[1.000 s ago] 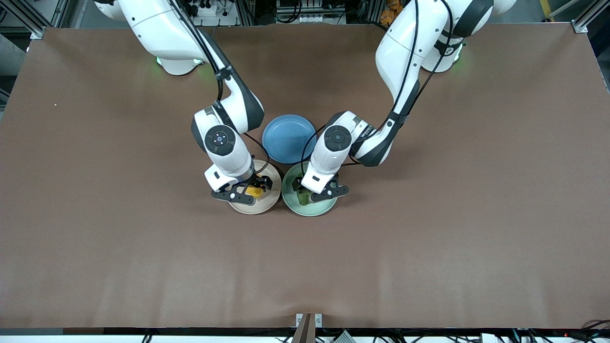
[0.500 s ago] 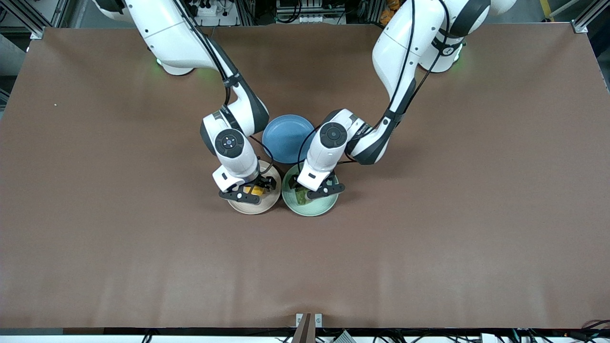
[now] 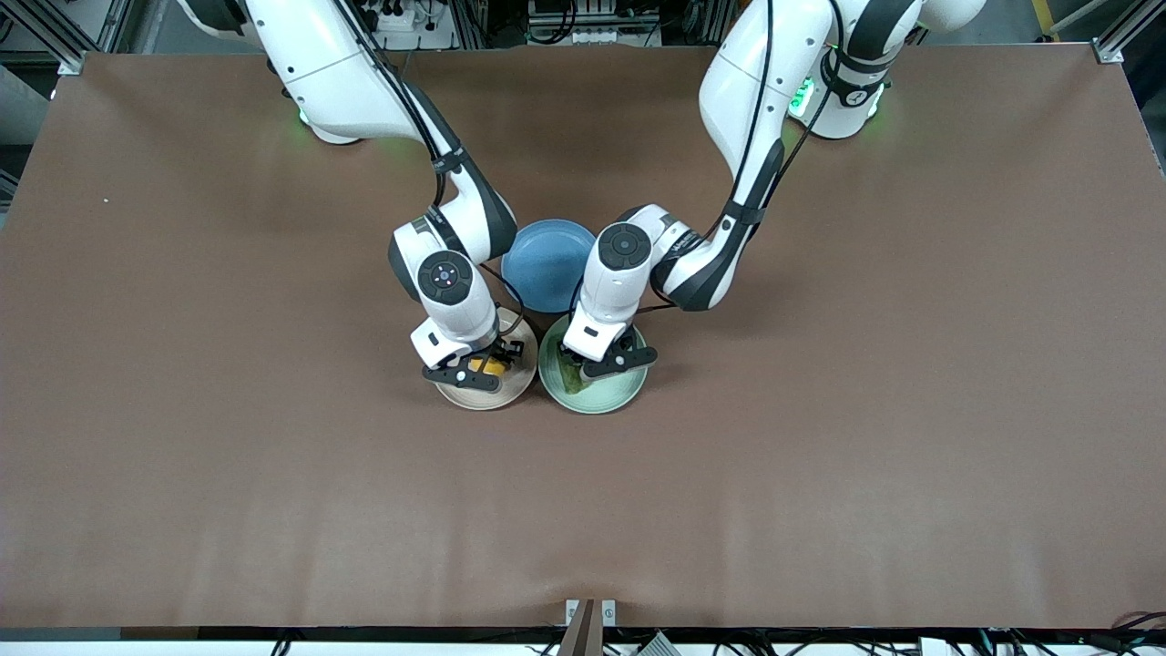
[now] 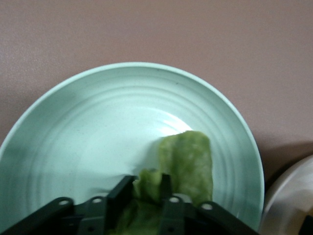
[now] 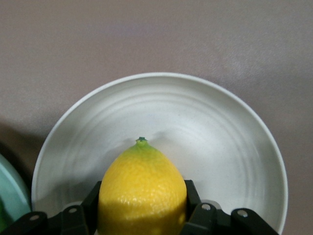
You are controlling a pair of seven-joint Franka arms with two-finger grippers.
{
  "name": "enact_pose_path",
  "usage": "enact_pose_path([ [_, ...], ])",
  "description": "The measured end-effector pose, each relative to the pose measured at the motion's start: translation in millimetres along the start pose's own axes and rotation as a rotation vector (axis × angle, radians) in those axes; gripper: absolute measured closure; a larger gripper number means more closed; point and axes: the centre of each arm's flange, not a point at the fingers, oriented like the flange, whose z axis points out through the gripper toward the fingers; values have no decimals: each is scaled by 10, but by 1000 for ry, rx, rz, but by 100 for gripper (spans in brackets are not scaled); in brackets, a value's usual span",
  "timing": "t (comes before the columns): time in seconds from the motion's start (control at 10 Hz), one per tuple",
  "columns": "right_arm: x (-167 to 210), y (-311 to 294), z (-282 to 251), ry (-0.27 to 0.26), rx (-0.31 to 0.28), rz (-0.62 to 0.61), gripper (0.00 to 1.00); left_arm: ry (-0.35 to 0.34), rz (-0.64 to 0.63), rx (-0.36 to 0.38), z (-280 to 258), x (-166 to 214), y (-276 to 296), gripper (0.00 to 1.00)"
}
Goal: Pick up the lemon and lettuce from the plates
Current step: 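Lift the lemon with the right gripper while the left gripper lifts the lettuce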
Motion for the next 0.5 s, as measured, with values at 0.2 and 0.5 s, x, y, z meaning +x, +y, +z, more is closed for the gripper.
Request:
enact_pose_path([
  [0.2,16,15,-1,2,-2,2,32,8,-5,-10,-39,30,22,92],
  [0.5,80,66,-16,6,-3,9,32,11,-27,-9,-255,141,75,97],
])
